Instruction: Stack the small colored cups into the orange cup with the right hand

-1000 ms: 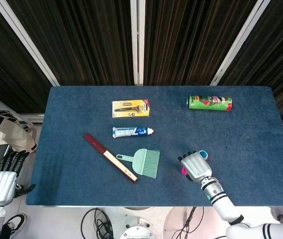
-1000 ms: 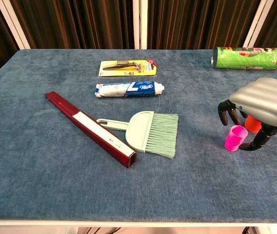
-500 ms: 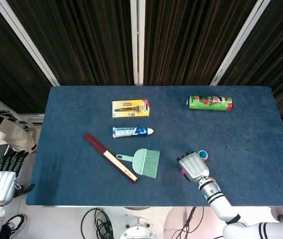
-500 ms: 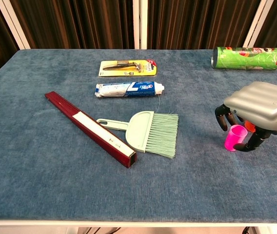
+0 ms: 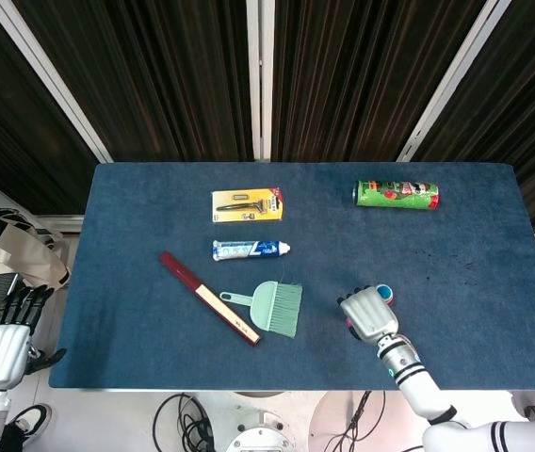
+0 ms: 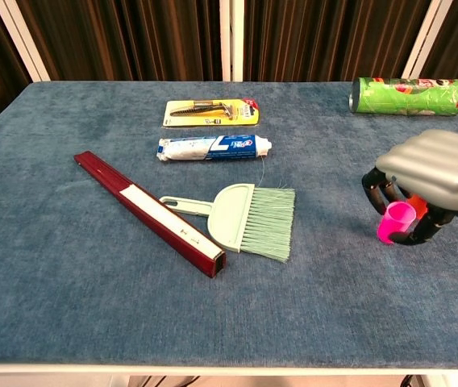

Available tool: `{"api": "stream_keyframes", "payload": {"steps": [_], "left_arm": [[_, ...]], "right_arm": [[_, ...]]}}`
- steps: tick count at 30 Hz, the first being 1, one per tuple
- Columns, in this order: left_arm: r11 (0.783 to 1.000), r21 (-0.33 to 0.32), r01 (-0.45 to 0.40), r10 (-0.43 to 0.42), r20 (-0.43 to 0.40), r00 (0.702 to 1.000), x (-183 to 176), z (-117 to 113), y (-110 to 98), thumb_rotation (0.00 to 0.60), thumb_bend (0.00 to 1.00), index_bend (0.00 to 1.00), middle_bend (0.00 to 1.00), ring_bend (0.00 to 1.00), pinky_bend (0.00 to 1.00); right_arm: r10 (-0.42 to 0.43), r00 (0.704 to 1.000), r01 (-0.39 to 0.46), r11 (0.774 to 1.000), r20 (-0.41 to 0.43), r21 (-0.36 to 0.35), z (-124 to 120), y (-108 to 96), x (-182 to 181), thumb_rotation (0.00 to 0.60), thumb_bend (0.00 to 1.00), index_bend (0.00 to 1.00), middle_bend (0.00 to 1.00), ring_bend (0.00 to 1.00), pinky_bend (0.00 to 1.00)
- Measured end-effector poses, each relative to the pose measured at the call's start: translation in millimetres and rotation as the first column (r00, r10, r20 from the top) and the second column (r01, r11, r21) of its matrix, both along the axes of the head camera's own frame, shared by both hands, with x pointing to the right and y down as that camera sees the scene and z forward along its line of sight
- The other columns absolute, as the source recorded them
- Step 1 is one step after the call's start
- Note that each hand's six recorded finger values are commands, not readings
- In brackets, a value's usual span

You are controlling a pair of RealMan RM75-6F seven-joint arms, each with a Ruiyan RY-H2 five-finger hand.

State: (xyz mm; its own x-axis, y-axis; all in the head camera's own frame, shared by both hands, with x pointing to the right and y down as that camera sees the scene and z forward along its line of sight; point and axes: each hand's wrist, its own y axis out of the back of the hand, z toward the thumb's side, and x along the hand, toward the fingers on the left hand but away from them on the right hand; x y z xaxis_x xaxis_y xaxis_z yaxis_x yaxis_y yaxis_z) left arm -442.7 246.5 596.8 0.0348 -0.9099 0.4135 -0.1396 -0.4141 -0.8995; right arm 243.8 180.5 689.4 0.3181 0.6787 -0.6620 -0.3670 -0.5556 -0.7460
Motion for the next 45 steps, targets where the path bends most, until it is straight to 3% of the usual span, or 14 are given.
{"api": "stream_keyframes", "payload": {"steps": [9, 14, 37, 40, 45], "left_arm": [[1.0, -0.001, -0.006, 0.006, 0.001, 1.0, 2.0, 0.3, -0.8, 0.6, 0.11, 0.1, 0.06, 0.0, 0.01], [1.0, -0.001, -0.008, 0.008, 0.002, 1.0, 2.7, 0.4, -1.2, 0.6, 0.11, 0.1, 0.06, 0.0, 0.01], [1.0, -0.008, -0.013, 0.013, 0.006, 1.0, 3.8, 1.6, -3.4, 0.6, 0.11, 0.1, 0.06, 0.0, 0.01], [1.0, -0.006, -0.014, 0.014, 0.006, 1.0, 4.3, 1.1, -3.8, 0.6, 0.11, 0.1, 0.06, 0.0, 0.01], [1.0, -0.008, -0.014, 0.014, 0.006, 1.0, 4.1, 0.8, -3.5, 0.6, 0.11, 0.1, 0.06, 0.0, 0.01]], "right_arm": [[0.119, 0.99, -0.125, 0.988, 0.07, 0.095, -38.1, -34.1, 23.4, 0.6, 0.21, 0.57, 0.57, 0.48, 0.57], [0.183, 0.979, -0.192, 0.975, 0.087, 0.115, -49.4, -45.6, 44.2, 0.6, 0.21, 0.57, 0.57, 0.48, 0.57], [0.223, 0.974, -0.224, 0.972, 0.025, 0.07, -21.3, -46.0, 65.1, 0.6, 0.19, 0.57, 0.56, 0.48, 0.57], [0.216, 0.976, -0.217, 0.974, 0.018, 0.059, -19.0, -44.8, 64.6, 0.6, 0.13, 0.52, 0.54, 0.48, 0.57], [0.217, 0.976, -0.217, 0.975, 0.009, 0.045, -18.7, -45.4, 66.9, 0.6, 0.07, 0.35, 0.4, 0.47, 0.58]]}}
